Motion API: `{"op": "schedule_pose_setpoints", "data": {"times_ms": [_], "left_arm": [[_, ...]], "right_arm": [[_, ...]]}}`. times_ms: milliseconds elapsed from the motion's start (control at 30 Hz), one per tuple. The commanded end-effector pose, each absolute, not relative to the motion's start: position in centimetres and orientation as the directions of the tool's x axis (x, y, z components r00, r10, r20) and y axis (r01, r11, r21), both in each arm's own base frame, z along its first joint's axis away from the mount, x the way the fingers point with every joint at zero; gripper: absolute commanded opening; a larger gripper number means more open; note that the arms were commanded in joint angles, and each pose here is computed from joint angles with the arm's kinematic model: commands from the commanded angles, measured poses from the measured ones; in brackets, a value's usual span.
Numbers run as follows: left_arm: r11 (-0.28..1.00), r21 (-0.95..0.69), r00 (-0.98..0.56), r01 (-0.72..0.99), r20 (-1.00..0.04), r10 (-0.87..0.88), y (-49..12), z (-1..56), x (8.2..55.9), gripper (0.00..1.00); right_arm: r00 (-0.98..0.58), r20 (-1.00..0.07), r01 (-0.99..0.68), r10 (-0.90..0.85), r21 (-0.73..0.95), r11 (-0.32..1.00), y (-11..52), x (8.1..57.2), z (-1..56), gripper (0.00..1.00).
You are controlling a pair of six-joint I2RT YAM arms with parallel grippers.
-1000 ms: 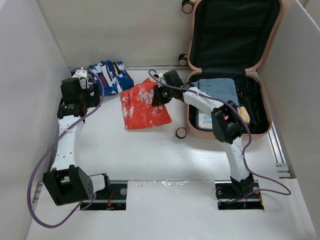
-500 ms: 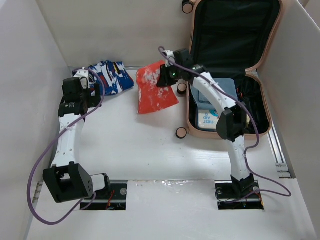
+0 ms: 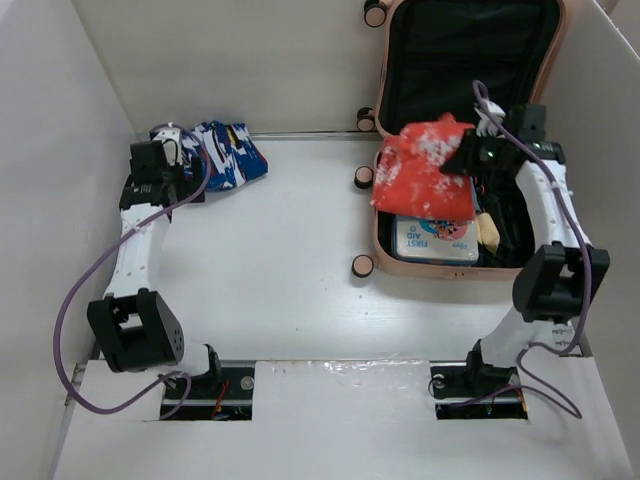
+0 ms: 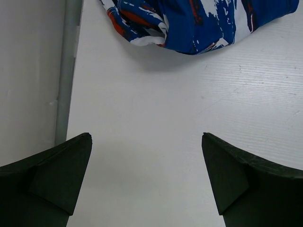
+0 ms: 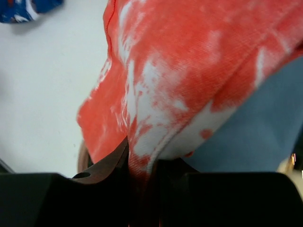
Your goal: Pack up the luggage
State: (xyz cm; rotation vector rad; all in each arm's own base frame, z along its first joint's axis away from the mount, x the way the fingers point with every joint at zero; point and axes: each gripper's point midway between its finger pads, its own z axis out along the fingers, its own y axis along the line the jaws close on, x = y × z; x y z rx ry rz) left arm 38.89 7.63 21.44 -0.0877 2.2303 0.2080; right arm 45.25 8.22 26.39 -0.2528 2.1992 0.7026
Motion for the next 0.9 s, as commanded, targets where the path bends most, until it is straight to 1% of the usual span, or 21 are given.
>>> {"op": "schedule_pose_setpoints", "data": {"times_ms": [0, 33, 67, 167, 200, 300, 433, 467, 500, 533, 600, 633, 700, 800, 833, 867], "left_arm": [[0.989, 0.084, -0.580, -0.119, -0.815, -0.001, 7.2, 23.5, 40.6, 1.00], [0.989, 0.084, -0.580, -0.119, -0.815, -0.001, 7.3, 23.5, 41.0, 1.00], [0.991, 0.075, -0.579, -0.107, -0.815, -0.001, 7.0, 23.6, 41.4, 1.00], [0.995, 0.058, -0.583, -0.083, -0.813, -0.001, 6.7, 23.4, 42.7, 1.00], [0.996, 0.040, -0.588, -0.077, -0.809, -0.013, 6.5, 23.0, 43.0, 1.00], [0.998, 0.027, -0.574, -0.057, -0.818, -0.011, 6.1, 23.7, 43.6, 1.00], [0.998, 0.033, -0.583, -0.051, -0.812, -0.003, 6.1, 23.2, 43.4, 1.00], [0.998, 0.032, -0.591, -0.051, -0.807, -0.004, 6.1, 22.8, 43.3, 1.00], [0.998, 0.032, -0.591, -0.051, -0.807, -0.004, 6.1, 22.8, 43.3, 1.00], [0.998, 0.040, -0.591, -0.044, -0.806, 0.006, 6.1, 22.8, 43.0, 1.00], [0.997, 0.058, -0.586, -0.049, -0.810, 0.018, 6.4, 23.2, 42.9, 1.00], [0.996, 0.074, -0.595, -0.052, -0.803, 0.029, 6.6, 22.8, 42.7, 1.00], [0.996, 0.083, -0.595, -0.036, -0.803, 0.045, 6.3, 22.8, 42.8, 1.00], [0.995, 0.090, -0.588, -0.036, -0.807, 0.052, 6.0, 23.2, 42.5, 1.00], [0.994, 0.104, -0.590, -0.039, -0.805, 0.061, 6.3, 23.2, 42.4, 1.00], [0.994, 0.103, -0.597, -0.038, -0.800, 0.060, 6.2, 23.0, 42.3, 1.00]], "right_arm": [[-0.665, -0.747, -0.452, 0.027, 0.431, 0.781, 5.9, 40.9, 24.8, 0.00], [-0.676, -0.733, -0.422, 0.079, 0.473, 0.773, 3.7, 40.0, 24.1, 0.00], [-0.709, -0.699, -0.392, 0.099, 0.506, 0.769, 3.0, 38.9, 21.8, 0.00], [-0.760, -0.646, -0.370, 0.072, 0.522, 0.769, 1.9, 37.6, 18.0, 0.00], [-0.802, -0.595, -0.359, 0.051, 0.548, 0.756, 1.9, 37.1, 15.8, 0.00], [-0.838, -0.545, -0.338, 0.024, 0.553, 0.761, 1.4, 37.1, 12.9, 0.00], [-0.808, -0.589, -0.323, 0.004, 0.450, 0.833, -0.6, 39.2, 13.7, 0.01], [-0.791, -0.611, -0.341, -0.029, 0.401, 0.851, -0.5, 40.2, 14.6, 0.08], [-0.799, -0.600, -0.336, -0.040, 0.391, 0.857, -0.4, 40.2, 14.1, 0.11], [-0.780, -0.623, -0.348, -0.057, 0.357, 0.867, -0.5, 41.0, 15.4, 0.12], [-0.781, -0.617, -0.333, -0.092, 0.288, 0.898, -0.9, 41.5, 15.9, 0.15], [-0.766, -0.630, -0.353, -0.124, 0.252, 0.901, -0.7, 42.2, 16.6, 0.17], [-0.756, -0.638, -0.361, -0.146, 0.220, 0.906, -0.8, 42.9, 16.9, 0.19], [-0.786, -0.601, -0.341, -0.144, 0.227, 0.912, -1.2, 43.3, 15.4, 0.40], [-0.788, -0.598, -0.334, -0.146, 0.216, 0.918, -1.5, 43.6, 15.3, 0.59], [-0.796, -0.587, -0.327, -0.146, 0.215, 0.920, -1.6, 43.3, 15.2, 0.66]]}}
